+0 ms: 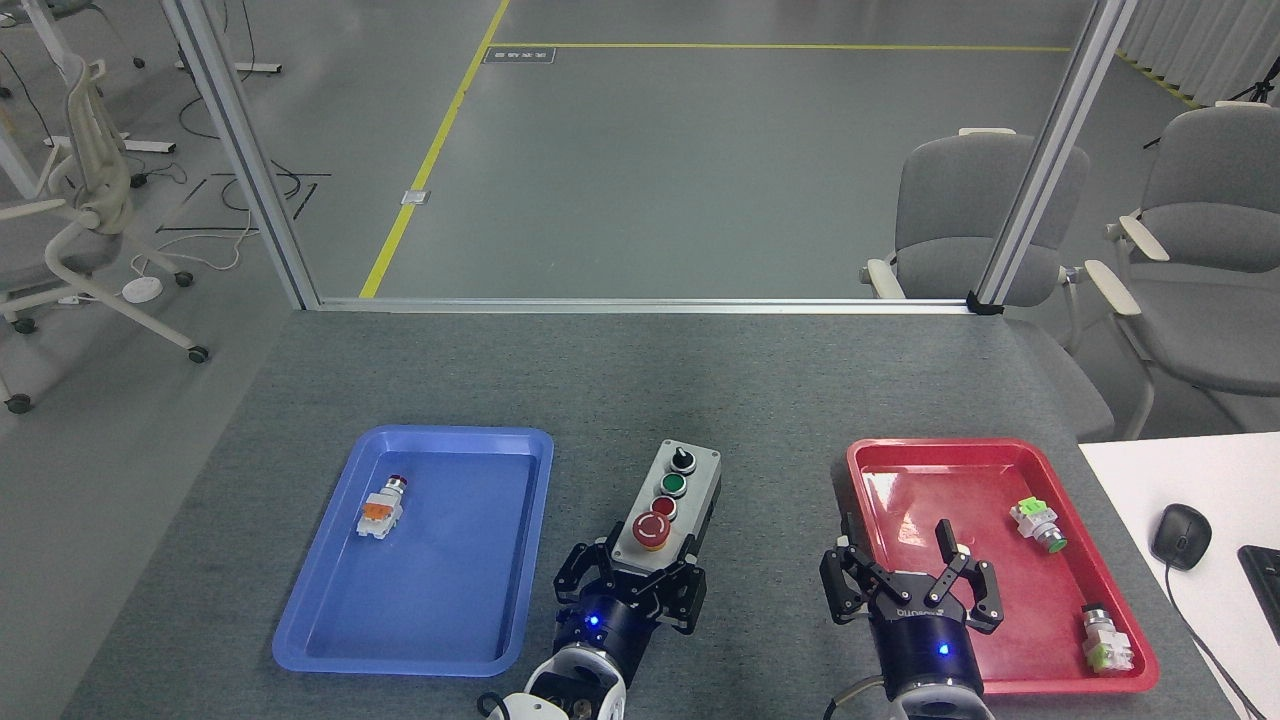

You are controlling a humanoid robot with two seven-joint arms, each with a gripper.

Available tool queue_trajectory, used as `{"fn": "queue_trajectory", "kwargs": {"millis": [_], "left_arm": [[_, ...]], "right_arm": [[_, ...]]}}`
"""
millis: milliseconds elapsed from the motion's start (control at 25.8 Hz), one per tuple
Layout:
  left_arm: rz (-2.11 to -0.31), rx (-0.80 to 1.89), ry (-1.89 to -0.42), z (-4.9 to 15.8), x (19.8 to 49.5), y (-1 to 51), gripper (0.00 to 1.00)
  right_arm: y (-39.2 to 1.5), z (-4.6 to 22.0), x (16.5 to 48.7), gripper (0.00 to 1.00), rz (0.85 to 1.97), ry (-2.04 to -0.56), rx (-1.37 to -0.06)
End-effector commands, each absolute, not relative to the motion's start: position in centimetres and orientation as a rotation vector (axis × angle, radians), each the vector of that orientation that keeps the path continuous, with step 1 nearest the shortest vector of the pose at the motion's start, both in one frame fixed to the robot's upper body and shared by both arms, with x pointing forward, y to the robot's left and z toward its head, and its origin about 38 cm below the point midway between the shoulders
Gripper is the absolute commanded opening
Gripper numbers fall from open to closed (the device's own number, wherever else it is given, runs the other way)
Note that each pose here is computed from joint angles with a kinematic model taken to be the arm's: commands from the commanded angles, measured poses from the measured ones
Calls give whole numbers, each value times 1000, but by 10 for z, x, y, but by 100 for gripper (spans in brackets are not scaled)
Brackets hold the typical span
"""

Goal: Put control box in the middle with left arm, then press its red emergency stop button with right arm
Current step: 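Drag the control box out of the blue tray toward the table middle, then release the control box and pull the left gripper back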

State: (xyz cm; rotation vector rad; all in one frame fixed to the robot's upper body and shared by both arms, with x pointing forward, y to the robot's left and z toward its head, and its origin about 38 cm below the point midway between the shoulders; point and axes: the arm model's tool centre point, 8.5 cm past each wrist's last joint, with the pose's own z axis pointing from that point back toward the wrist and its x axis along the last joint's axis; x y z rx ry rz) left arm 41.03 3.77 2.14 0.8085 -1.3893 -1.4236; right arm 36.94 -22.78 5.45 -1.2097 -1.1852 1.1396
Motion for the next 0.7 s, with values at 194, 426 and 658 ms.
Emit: {"fn": "queue_trajectory", "kwargs": {"millis": [194,426,658], "left_arm": [[-1590,773,-1412,10,395,3,0],[-1622,762,-1417,9,391,-5,0],[-1652,752,-1399,2,389,-6,9]], "right_arm": [[-228,54,369,97,1140,-1187,-1209],[-227,50,365,97,1146,-1181,-1202],[-227,56,366,97,1138,-1193,-1210]]}}
